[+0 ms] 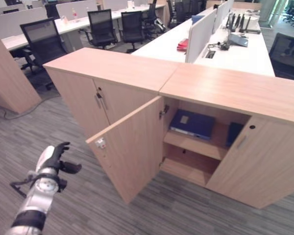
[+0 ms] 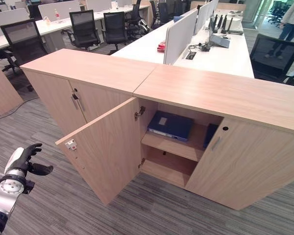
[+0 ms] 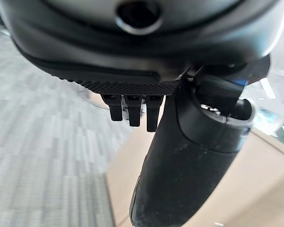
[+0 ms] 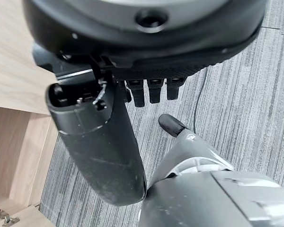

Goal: Put the empty folder in the office cabinet

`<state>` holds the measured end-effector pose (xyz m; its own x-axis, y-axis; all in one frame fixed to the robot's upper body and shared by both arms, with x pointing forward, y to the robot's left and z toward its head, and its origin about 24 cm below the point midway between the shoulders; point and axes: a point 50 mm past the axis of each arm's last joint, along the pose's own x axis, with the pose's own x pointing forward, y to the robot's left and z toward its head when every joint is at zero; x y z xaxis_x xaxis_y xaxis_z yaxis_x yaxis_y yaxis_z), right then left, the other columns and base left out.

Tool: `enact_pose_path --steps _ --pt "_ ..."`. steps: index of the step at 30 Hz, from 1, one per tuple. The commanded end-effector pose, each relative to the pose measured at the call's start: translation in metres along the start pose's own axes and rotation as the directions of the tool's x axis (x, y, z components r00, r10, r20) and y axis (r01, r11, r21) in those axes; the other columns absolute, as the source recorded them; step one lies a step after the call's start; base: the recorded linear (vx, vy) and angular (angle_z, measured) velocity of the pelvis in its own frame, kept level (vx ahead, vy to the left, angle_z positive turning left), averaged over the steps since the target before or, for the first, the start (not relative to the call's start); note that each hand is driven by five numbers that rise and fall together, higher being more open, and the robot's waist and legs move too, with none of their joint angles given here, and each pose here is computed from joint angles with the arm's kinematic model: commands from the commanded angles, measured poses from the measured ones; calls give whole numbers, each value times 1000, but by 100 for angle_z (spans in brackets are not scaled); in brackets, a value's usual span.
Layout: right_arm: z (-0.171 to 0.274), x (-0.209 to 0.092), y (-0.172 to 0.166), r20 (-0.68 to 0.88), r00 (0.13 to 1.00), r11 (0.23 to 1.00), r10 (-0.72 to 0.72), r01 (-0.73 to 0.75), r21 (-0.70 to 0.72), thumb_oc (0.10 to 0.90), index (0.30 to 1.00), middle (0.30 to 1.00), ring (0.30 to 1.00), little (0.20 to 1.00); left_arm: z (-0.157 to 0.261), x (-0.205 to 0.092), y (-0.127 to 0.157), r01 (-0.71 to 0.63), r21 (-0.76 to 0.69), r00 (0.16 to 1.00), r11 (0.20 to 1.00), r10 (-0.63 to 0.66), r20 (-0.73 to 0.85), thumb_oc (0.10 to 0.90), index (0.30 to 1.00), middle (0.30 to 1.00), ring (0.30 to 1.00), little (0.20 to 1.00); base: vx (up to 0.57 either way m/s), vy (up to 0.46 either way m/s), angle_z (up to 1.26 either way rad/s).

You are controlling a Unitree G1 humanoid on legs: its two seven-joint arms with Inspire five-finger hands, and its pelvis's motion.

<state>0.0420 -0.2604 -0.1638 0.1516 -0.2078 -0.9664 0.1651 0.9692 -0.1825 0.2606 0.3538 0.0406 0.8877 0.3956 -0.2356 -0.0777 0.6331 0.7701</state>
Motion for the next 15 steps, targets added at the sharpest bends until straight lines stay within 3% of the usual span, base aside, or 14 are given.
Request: enact_pose_path --steps 1,11,14,15 --pt "-14 -1 0 -51 999 1000 14 -15 -24 800 900 900 900 900 65 16 56 -170 -23 958 985 170 231 800 900 900 900 900 -1 -5 -3" --pt "-17 -1 9 -35 998 998 56 -56 9 800 900 900 900 900 104 30 56 -149 -12 943 989 146 299 800 900 900 900 900 -7 -9 -5" --pt "-22 -1 8 -48 997 999 53 -52 17 800 900 900 900 900 125 27 41 -82 -70 923 994 102 372 800 900 900 900 900 -5 -5 -1" --pt "-27 -2 7 -63 997 998 52 -51 21 800 900 900 900 900 137 23 21 10 -107 904 994 36 426 800 900 900 900 900 0 0 0"
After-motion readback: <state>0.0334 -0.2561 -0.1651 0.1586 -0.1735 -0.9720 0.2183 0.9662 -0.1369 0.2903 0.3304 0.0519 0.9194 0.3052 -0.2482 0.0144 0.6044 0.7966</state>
